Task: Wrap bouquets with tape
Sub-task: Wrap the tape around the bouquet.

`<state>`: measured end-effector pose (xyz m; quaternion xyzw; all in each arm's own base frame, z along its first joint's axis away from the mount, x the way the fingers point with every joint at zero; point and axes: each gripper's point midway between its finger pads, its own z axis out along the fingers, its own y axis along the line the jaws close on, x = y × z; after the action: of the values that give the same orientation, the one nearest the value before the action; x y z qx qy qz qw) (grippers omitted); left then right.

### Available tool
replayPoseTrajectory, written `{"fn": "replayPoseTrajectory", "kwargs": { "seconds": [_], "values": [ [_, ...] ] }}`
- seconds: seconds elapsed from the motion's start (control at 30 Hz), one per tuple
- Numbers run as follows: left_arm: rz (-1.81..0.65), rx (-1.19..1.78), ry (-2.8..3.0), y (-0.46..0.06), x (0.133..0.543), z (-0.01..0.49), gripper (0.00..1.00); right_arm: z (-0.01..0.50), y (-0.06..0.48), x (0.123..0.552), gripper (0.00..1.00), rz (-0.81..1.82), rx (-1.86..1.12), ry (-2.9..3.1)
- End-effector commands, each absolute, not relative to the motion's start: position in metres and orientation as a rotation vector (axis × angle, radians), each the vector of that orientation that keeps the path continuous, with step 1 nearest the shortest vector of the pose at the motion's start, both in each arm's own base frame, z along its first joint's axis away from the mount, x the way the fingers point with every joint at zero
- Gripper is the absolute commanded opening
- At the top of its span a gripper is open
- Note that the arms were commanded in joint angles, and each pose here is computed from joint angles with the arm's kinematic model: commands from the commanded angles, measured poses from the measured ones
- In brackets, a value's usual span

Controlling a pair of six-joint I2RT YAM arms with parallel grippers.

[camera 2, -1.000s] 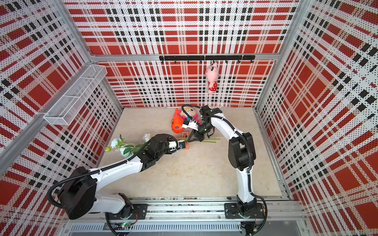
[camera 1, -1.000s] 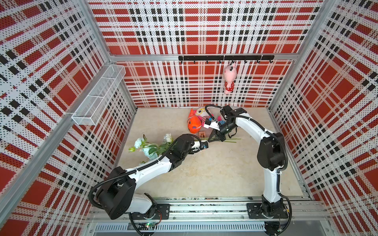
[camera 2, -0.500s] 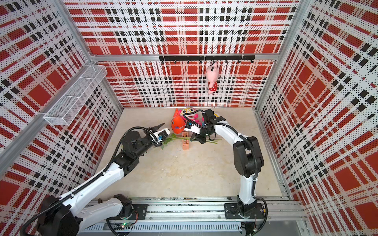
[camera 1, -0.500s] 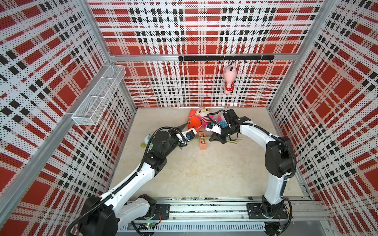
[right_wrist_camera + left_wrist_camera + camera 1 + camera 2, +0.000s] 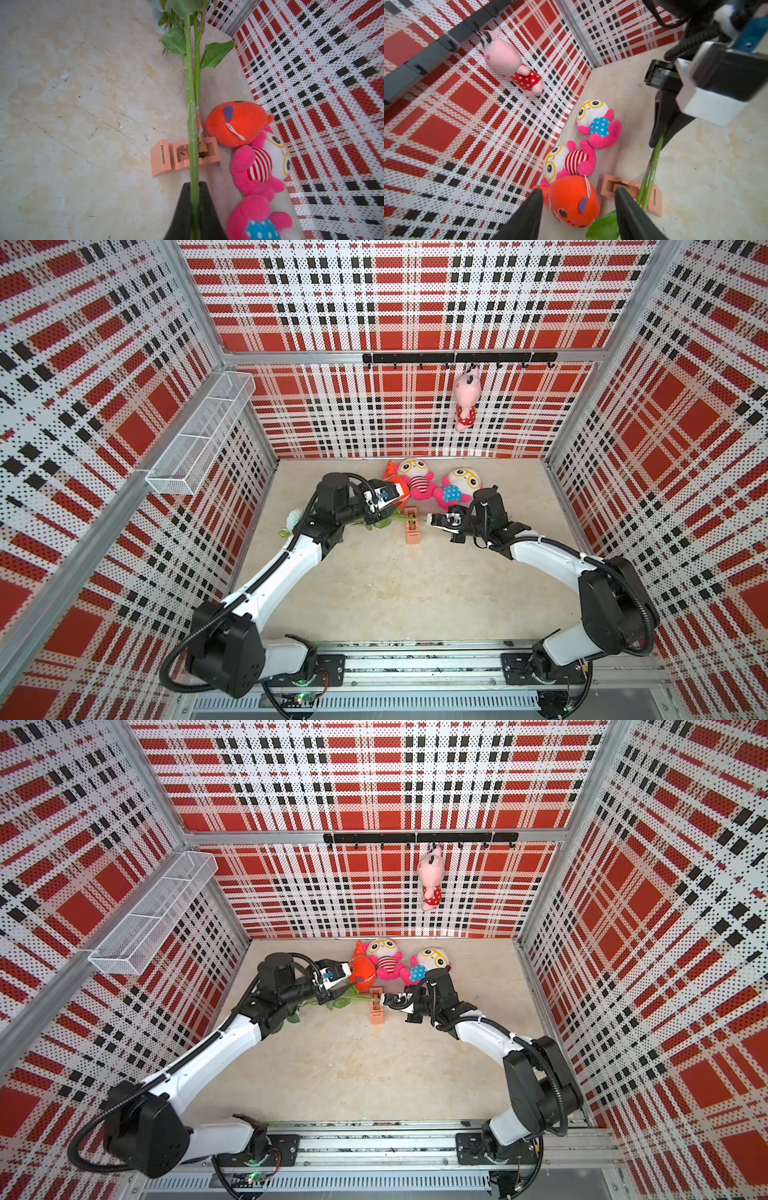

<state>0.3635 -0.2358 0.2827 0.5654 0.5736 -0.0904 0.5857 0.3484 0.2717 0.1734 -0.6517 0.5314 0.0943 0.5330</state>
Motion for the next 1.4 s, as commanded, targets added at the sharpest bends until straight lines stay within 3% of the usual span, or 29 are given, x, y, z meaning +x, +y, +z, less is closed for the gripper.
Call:
{"fn": "replayPoseTrajectory", "kwargs": {
  "seconds": [0.0,0.4,0.43,0.5,0.6,0.73,1.0,1.37],
  "values": [
    [-0.336,1.493,1.404,-0.246,0.349,0.248,0.6,0.219,0.283,0.354,0.0,0.025,-1.511,0.994],
    [-0.479,1.77,1.598,-0.257,0.334,0.171,0.58,0.22,0.289,0.345,0.0,-0.187,-1.494,0.822],
    [-0.491,1.79,1.606,-0.257,0.333,0.167,0.56,0.218,0.289,0.344,0.0,-0.191,-1.508,0.819],
    [-0.504,1.826,1.619,-0.254,0.332,0.161,0.41,0.215,0.29,0.343,0.0,-0.213,-1.521,0.812],
    [-0.528,1.822,1.637,-0.25,0.336,0.155,0.39,0.208,0.295,0.339,0.0,-0.257,-1.563,0.789],
    [-0.569,1.836,1.631,-0.249,0.333,0.157,0.47,0.204,0.297,0.341,0.0,-0.279,-1.578,0.789],
    [-0.538,1.763,1.542,-0.241,0.338,0.192,0.52,0.193,0.299,0.341,0.0,-0.292,-1.614,0.8],
    [-0.461,1.742,1.51,-0.246,0.323,0.199,0.6,0.186,0.3,0.341,0.0,-0.317,-1.641,0.807]
  ]
}}
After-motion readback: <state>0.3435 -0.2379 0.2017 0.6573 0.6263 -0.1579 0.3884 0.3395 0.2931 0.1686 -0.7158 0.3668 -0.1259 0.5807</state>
